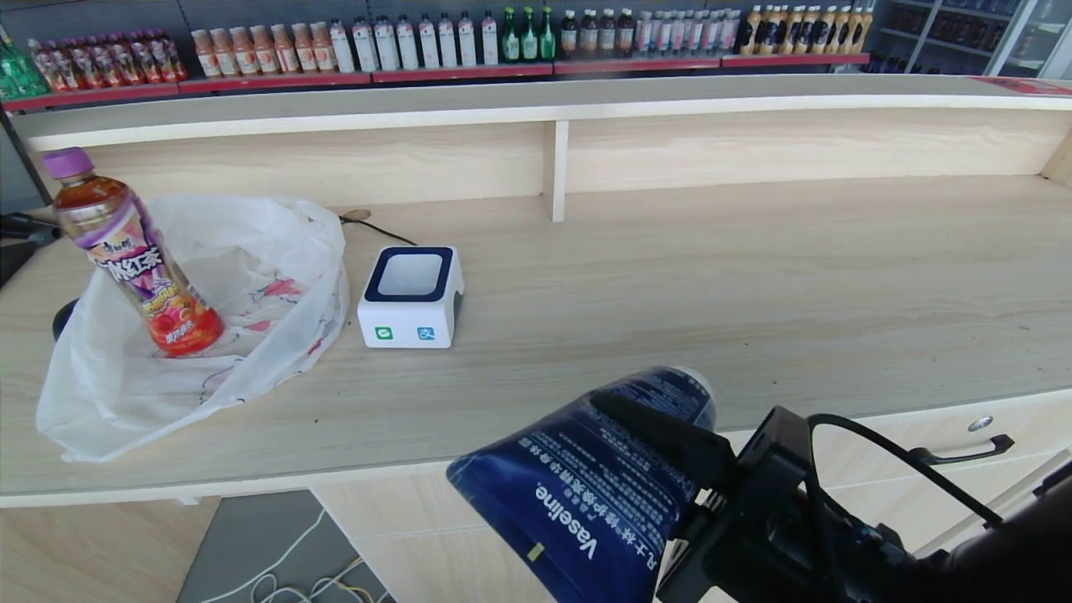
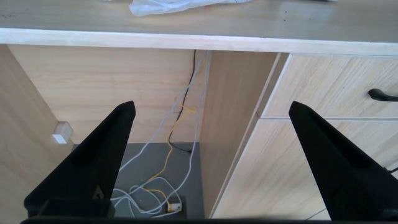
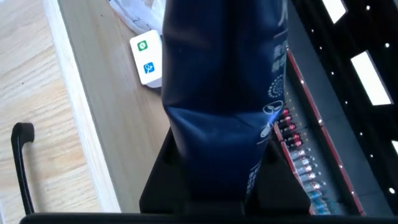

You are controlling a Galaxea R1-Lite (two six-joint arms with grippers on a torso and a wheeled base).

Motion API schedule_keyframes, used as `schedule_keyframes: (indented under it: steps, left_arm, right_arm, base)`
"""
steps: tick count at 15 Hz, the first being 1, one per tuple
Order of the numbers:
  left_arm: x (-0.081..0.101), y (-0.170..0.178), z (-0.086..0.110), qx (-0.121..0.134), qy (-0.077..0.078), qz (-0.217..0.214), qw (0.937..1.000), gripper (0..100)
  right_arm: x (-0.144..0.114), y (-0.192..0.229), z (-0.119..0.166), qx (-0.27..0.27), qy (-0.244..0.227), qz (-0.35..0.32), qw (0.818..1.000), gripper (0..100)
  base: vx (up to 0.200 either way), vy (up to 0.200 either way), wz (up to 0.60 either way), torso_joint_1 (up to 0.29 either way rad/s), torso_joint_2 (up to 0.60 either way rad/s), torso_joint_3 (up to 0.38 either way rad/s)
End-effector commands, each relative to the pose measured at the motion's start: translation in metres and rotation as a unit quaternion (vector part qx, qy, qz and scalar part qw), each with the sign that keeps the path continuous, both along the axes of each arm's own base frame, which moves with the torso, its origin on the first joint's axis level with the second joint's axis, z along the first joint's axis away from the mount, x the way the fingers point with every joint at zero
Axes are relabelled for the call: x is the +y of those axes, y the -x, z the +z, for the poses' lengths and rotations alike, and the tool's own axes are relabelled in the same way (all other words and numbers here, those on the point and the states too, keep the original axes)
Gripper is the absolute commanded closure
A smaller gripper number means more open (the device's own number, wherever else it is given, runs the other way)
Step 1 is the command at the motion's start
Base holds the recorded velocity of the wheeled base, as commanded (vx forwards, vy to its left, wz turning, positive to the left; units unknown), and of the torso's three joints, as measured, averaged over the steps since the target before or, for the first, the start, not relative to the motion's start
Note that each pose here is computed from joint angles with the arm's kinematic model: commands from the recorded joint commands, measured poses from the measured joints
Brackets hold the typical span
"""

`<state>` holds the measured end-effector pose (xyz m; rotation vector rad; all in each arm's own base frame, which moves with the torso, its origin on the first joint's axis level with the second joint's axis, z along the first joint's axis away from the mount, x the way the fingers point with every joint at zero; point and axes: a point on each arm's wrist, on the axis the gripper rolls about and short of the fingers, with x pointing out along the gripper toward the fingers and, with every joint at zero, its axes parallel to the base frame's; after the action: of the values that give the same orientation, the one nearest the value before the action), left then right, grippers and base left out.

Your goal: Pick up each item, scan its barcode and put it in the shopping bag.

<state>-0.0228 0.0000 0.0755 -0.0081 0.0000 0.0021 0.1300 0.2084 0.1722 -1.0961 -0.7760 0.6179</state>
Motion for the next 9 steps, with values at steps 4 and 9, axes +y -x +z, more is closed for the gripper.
schedule_keyframes:
  steps: [4,9]
  left_arm:
    - [0.0,0.0,0.0,0.0,0.0,0.0,1.0,0]
    - [0.0,0.0,0.0,0.0,0.001,0.0,1.0,0]
  right_arm:
    - [0.005,0.0,0.014,-0.086,0.019,0.041,0.995,100]
    - [0.004,0.001,0.028,-0.177,0.04,0.037,0.983,100]
  base:
    - [0.0,0.0,0.0,0.0,0.0,0.0]
    - [0.0,0.0,0.0,0.0,0.0,0.0]
